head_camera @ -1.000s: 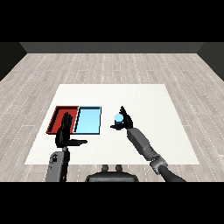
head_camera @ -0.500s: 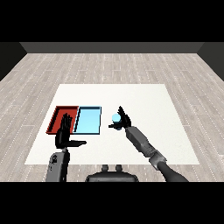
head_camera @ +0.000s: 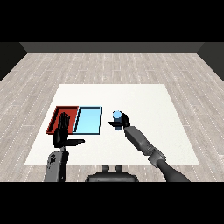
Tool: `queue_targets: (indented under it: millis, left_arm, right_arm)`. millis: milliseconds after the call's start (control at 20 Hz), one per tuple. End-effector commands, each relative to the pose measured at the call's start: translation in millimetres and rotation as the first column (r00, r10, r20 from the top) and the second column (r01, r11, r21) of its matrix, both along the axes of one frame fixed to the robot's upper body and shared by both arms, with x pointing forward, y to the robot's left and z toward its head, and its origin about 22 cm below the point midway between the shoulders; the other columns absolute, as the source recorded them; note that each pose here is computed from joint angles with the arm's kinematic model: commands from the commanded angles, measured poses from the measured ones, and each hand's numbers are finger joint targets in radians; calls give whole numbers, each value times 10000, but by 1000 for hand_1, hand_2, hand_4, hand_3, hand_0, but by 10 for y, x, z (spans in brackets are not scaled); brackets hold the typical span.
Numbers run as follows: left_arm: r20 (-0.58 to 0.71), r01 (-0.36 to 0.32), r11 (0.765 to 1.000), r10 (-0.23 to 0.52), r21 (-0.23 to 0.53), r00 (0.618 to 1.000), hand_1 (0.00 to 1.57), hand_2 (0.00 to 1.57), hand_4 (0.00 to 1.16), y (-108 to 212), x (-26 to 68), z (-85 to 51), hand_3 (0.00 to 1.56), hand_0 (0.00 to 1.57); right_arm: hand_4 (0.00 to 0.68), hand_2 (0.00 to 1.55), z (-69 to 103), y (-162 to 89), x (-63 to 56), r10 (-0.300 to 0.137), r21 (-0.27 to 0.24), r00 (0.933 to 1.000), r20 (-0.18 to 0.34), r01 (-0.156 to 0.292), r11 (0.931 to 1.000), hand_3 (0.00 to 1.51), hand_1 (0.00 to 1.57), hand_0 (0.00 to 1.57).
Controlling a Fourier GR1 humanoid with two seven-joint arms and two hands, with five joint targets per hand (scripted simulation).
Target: Pick the blue can and put it in the blue box
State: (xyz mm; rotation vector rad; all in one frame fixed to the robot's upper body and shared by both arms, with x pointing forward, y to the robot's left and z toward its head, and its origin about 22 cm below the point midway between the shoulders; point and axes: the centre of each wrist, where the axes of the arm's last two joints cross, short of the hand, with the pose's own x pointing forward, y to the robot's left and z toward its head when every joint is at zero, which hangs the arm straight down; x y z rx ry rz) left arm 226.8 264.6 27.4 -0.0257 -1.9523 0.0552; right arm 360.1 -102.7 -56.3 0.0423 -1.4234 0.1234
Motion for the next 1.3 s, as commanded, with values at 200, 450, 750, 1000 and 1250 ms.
queue_targets:
  millis: [200, 450, 750, 1000, 1250]
  left_arm:
    - [-87, -83, 9999, 84, 112, 9999, 0, 0, 0, -64, 75, -92, 0, 0]
    - [-16, 99, 9998, -98, 192, 10000, 0, 0, 0, -18, 48, -59, 0, 0]
    - [-177, 523, 9975, -516, 469, 9985, 0, 0, 0, -372, 149, 103, 0, 0]
    - [-482, 1075, 9939, -1063, 232, 9932, 0, 0, 0, -288, 317, 111, 0, 0]
    - [-363, 1707, 9836, -1688, 588, 9850, 0, 0, 0, -711, 223, 239, 0, 0]
  right_arm:
    - [529, 1533, -122, -33, -59, -479, -2428, 9983, -329, 385, 9693, 1498, 1471, 1471]
    - [544, 1488, 187, 26, 205, 76, -1532, 9996, 279, -33, 9882, 1433, 1464, 1464]
    - [563, 1470, 325, 118, 45, 823, -1507, 9803, 1795, -553, 9870, 1402, 1515, 1515]
    - [578, 1480, 586, -88, -1, 857, -1561, 9701, 2273, -505, 9864, 1410, 1531, 1531]
    - [585, 1473, 846, -397, -210, 785, -1430, 9480, 3084, -354, 9891, 1405, 1510, 1510]
